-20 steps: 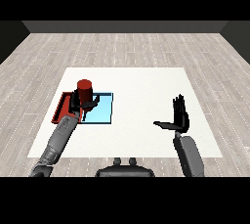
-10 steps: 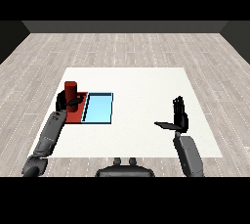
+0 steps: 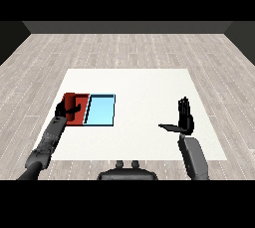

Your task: Pick the red can and put it in the red box

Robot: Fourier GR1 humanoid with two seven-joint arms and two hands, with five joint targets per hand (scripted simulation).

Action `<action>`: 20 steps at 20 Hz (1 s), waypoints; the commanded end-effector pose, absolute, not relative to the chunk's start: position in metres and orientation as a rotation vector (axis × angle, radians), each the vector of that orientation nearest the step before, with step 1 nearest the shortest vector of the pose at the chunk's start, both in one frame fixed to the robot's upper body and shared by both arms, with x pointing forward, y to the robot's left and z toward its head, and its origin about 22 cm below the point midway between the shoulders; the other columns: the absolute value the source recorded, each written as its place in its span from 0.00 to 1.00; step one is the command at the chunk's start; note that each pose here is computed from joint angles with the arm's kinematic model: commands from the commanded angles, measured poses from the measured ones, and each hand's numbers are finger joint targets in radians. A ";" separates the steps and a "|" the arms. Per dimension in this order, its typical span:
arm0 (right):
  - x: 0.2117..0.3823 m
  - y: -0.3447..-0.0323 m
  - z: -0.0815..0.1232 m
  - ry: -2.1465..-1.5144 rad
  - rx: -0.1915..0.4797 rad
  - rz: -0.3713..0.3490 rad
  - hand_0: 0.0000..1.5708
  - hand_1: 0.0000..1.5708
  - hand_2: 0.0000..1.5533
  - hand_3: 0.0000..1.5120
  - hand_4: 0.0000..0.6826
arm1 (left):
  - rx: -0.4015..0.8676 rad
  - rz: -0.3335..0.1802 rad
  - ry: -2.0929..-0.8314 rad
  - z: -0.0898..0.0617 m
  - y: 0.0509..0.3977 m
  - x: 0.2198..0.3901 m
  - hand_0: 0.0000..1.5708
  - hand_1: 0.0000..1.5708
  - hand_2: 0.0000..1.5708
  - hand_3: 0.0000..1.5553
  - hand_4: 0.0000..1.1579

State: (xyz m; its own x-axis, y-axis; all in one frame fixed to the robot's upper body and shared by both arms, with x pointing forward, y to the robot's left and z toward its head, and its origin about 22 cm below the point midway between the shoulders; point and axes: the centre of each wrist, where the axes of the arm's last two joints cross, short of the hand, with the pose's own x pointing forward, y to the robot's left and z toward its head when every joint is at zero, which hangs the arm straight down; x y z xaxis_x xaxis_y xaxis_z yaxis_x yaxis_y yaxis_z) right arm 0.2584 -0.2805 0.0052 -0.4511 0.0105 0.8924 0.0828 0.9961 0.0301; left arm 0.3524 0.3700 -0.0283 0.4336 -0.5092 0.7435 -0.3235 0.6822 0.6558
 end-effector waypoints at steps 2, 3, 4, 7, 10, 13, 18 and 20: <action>0.252 -0.282 0.012 -2.069 -0.072 -0.109 0.00 0.00 0.00 0.00 0.00 | 0.913 -0.142 -0.987 -0.052 0.364 0.344 0.40 0.40 0.43 0.09 0.59; 0.258 -0.268 0.003 -2.085 -0.064 -0.071 0.00 0.00 0.00 0.00 0.00 | 0.898 -0.126 -0.979 -0.043 0.366 0.352 0.54 0.54 0.51 0.00 0.61; 0.244 -0.278 -0.003 -2.086 -0.082 -0.080 0.00 0.00 0.00 0.00 0.00 | 0.887 -0.117 -0.964 -0.047 0.366 0.349 0.51 0.51 0.48 0.00 0.61; 0.246 -0.282 -0.005 -2.100 -0.068 -0.096 0.00 0.00 0.00 0.00 0.00 | 0.841 -0.152 -0.958 -0.050 0.369 0.345 0.79 0.79 0.74 0.00 0.39; 0.251 -0.269 0.005 -2.104 -0.022 -0.077 0.00 0.00 0.00 0.00 0.00 | 0.808 -0.266 -0.907 -0.053 0.384 0.335 0.00 0.00 0.00 0.00 0.56; 0.240 -0.274 -0.004 -2.100 -0.038 -0.064 0.00 0.00 0.00 0.00 0.00 | 0.879 -0.348 -0.817 -0.018 0.387 0.361 0.00 0.00 0.00 0.00 0.00; 0.247 -0.268 0.016 -2.111 -0.017 -0.086 0.00 0.00 0.00 0.00 0.00 | 0.820 -0.223 -0.788 -0.045 0.380 0.344 0.00 0.00 0.00 0.00 0.00; 0.231 -0.266 -0.005 -2.121 -0.013 -0.070 0.00 0.00 0.00 0.00 0.00 | 0.847 -0.212 -0.825 -0.028 0.396 0.348 0.00 0.00 0.00 0.00 0.00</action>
State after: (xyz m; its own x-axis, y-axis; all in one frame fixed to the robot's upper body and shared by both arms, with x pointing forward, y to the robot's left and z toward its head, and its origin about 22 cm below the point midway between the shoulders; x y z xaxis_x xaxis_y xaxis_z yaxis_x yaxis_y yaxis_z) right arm 0.2465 -0.2647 0.0065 -0.5202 -0.0175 0.8539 0.0411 0.9981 0.0454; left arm 0.3474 0.3882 -0.0350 0.6732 -0.5072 0.5381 -0.1021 0.6570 0.7470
